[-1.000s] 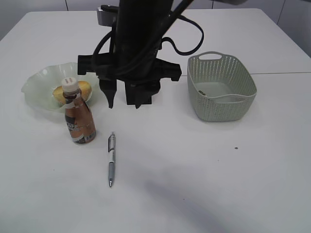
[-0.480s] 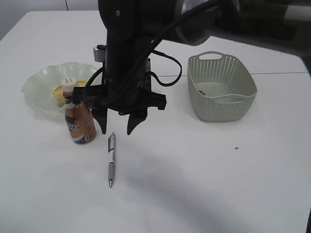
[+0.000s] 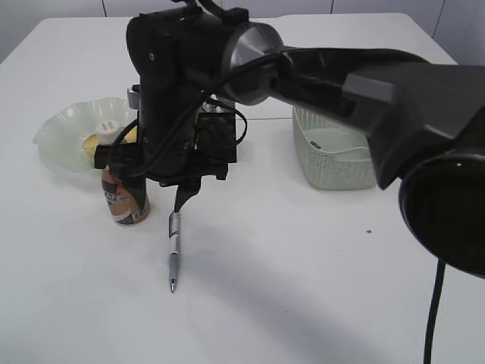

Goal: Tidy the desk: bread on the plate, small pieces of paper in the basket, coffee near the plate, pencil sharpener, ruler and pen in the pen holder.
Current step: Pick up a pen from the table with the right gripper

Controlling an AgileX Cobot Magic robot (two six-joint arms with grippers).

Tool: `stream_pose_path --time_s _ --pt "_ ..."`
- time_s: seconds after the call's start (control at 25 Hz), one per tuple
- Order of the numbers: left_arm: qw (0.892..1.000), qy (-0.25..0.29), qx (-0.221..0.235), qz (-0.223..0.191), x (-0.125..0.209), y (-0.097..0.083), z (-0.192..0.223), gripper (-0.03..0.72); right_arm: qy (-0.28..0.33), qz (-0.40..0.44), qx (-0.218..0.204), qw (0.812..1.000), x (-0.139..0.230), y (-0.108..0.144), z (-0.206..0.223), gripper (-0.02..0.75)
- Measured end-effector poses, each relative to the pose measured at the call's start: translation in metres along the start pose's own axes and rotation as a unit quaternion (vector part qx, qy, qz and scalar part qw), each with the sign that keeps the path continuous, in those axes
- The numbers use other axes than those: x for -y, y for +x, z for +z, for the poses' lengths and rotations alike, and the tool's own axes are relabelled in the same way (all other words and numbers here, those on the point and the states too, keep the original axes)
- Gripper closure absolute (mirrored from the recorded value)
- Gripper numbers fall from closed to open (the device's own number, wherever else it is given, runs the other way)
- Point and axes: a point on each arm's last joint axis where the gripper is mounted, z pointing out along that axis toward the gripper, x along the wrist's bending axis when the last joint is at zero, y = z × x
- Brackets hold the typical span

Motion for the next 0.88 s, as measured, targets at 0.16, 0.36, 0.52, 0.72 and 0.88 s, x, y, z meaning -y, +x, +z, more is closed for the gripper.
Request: stream_pose_path --time_s 0.16,0.36,0.52,0.72,0.88 --pt "1.000 0.000 0.000 0.000 0.000 0.000 0.000 0.448 -0.001 0.007 0.003 1.000 -0.002 0.000 0.006 0.364" --pt "1.000 0.000 0.000 0.000 0.000 0.000 0.000 0.448 -0.005 0.007 0.016 1.000 -0.003 -0.002 0.011 0.364" --pt "1.000 -0.001 0.000 0.000 0.000 0.000 0.000 0.448 0.003 0.008 0.023 1.000 -0.003 -0.004 0.022 0.364" --pt "1.000 -0.001 0.000 0.000 0.000 0.000 0.000 0.447 0.017 0.011 0.032 0.999 -0.001 -0.007 0.040 0.364" --pt "1.000 -0.002 0.000 0.000 0.000 0.000 0.000 0.447 0.021 0.012 0.036 0.999 -0.001 -0.008 0.046 0.364"
